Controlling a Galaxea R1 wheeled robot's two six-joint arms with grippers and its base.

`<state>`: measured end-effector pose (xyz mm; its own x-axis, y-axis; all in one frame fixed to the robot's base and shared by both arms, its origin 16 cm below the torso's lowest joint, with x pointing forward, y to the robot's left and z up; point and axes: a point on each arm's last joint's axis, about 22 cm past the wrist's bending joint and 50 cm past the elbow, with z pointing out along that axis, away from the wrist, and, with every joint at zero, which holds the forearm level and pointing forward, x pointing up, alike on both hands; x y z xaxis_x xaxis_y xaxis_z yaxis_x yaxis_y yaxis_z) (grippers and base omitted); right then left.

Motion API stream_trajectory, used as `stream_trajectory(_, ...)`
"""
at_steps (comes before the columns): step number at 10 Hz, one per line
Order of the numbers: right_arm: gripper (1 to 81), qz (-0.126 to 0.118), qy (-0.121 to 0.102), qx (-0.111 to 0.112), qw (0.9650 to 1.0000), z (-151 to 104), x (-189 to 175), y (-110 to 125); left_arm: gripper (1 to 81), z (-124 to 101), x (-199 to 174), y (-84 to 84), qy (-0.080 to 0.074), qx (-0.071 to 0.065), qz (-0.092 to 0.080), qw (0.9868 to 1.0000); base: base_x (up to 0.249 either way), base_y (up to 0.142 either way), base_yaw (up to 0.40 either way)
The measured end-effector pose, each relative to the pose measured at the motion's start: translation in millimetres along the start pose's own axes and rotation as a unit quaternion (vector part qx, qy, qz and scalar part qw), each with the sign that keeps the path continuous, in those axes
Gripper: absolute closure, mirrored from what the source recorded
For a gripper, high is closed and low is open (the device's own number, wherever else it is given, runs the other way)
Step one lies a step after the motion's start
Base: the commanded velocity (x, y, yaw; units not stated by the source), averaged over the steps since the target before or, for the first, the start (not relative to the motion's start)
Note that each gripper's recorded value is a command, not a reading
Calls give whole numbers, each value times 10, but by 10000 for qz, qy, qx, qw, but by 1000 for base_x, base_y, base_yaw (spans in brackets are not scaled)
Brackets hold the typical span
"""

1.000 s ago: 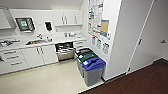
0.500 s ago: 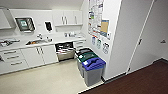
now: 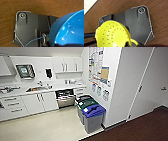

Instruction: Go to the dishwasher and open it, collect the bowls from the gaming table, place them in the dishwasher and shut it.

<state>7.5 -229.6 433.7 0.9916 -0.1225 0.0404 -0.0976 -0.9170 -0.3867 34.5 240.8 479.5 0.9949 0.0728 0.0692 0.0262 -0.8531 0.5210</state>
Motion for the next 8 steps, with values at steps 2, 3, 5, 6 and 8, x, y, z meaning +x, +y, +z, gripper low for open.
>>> stream_trajectory(2, 811, 5, -28, -13, 10000, -8, -44, 17, 811, 4, 37, 9, 26, -13, 7, 10000, 0, 0, 152)
stream_trajectory(3, 811, -5, 0, -26, 10000, -11, 3, 33, 811, 2, 17, 7, 13, -12, 0, 10000, 0, 0, 152)
stream_trajectory(5, 811, -10, 3, -22, 10000, -10, 5, 30, 811, -4, 24, -3, 18, -5, 1, 10000, 0, 0, 152)
stream_trajectory(6, 811, -8, 0, -24, 10000, -10, 0, 30, 811, -7, 21, -10, 17, 2, -4, 10000, 0, 0, 152)
stream_trajectory(8, 811, -11, 13, -20, 10000, -11, 15, 31, 811, -11, 20, -58, 15, 58, -5, 10000, 0, 0, 151)
